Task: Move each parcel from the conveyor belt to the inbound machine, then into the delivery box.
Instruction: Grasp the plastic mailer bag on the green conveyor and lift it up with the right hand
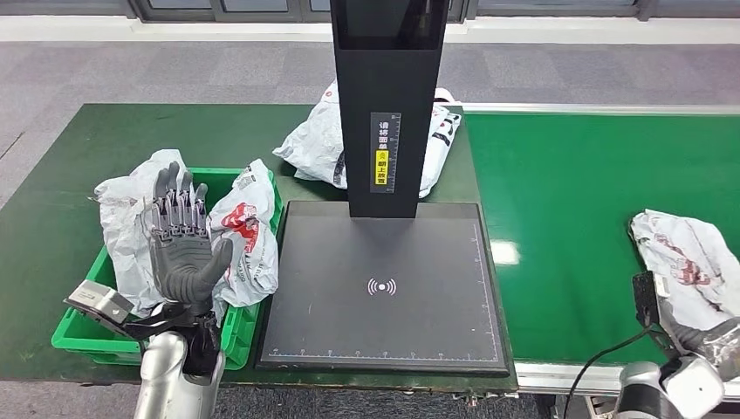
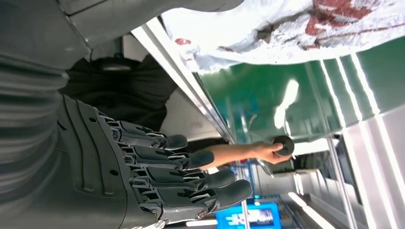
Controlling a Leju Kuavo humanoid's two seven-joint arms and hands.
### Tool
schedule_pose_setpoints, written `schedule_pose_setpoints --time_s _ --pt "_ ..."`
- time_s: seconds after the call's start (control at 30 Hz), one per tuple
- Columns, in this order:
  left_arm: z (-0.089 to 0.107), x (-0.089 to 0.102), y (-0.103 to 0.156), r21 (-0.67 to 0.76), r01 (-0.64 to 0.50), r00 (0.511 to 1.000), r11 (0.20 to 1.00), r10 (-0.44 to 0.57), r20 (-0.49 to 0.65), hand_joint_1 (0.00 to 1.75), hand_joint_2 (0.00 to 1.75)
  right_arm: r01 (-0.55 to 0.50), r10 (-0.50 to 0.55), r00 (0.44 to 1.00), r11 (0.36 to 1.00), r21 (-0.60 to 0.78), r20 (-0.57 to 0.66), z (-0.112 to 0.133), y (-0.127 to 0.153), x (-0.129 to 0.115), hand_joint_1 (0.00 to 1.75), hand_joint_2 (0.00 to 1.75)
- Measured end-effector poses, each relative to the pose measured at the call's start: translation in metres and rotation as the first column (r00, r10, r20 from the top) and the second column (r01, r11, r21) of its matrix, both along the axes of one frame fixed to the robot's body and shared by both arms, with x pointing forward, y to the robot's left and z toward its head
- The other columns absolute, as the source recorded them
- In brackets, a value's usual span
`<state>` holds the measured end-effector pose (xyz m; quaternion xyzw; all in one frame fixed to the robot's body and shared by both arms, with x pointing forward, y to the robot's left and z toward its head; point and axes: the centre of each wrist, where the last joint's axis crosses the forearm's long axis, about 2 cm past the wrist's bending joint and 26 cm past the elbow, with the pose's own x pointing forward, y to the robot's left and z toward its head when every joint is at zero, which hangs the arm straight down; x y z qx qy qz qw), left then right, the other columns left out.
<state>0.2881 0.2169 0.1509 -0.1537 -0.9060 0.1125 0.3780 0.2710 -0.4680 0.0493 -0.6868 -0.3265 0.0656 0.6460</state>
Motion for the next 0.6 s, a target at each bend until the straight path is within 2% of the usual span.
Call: schedule_pose_setpoints --time_s 0.23,0.43,0.6 --pt "-0.005 0.0 -0.005 0.006 0.027 0.999 1.0 -0.027 -0.021 0.0 1.75 -0.03 0.031 0.999 0.999 0.023 -0.021 0.007 0.007 0.026 0.0 1.75" --pt "-0.009 0.0 -0.008 0.006 0.04 0.999 0.999 -0.04 -0.036 0.0 1.75 -0.022 0.024 0.998 0.999 0.038 -0.058 0.005 0.009 0.032 0.0 1.75" --pt "-0.012 0.0 -0.009 -0.002 0.044 0.998 0.999 -0.044 -0.047 0.0 1.75 0.004 0.008 0.991 0.996 0.087 -0.135 -0.005 0.011 0.033 0.0 1.75"
